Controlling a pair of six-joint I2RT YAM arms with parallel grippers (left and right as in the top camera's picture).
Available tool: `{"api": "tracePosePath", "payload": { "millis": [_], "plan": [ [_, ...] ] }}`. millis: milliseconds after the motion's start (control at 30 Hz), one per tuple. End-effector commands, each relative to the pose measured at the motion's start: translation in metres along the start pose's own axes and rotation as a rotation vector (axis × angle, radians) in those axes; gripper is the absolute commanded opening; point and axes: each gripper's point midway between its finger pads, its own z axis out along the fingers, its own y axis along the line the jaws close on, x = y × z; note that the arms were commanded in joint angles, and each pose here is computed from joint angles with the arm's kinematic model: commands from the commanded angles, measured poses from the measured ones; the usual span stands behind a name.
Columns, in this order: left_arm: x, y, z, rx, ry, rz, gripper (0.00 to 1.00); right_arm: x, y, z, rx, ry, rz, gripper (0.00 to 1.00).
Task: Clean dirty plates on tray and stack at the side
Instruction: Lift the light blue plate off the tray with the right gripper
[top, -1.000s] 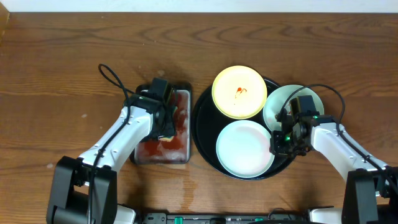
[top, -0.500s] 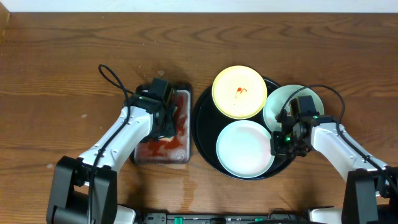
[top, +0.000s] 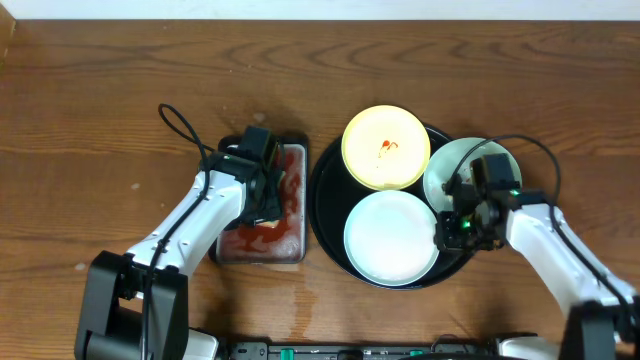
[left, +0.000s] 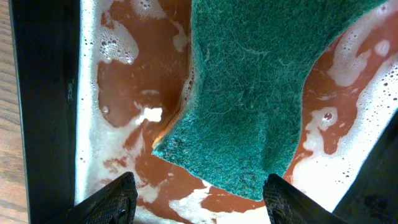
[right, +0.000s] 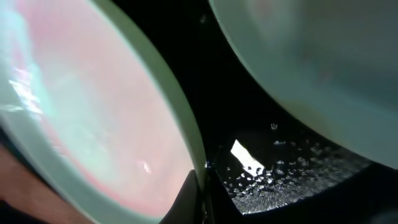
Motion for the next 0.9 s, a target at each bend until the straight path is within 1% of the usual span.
{"api": "tracePosePath", "payload": {
  "millis": [0,167,333,433,600,867],
  "plan": [
    [0.005,0.003,0.003,-0.011,0.015,-0.003,0.66,-0.023,0.014,-0.029,-0.005,-0.135,-0.088,0.01],
    [0.005,0.003,0.003,-0.011,0.015,-0.003,0.66,-0.037,0.006,-0.055,0.09,-0.267,-0.114,0.01],
    [0.005,0.003,0.003,-0.011,0.015,-0.003,0.66,-0.047,-0.006,-0.08,0.192,-0.386,-0.083,0.01],
    [0.005,0.003,0.003,-0.011,0.015,-0.003,0.66,-0.051,-0.008,-0.092,0.217,-0.44,-0.072,0.01],
    [0.005,0.003,0.003,-0.011,0.015,-0.003,0.66,-0.053,-0.014,-0.104,0.3,-0.483,-0.063,0.01],
    [0.005,0.003,0.003,-0.011,0.015,-0.003,0.66,-0.055,-0.007,-0.117,0.423,-0.504,-0.132,0.01]
  ]
}}
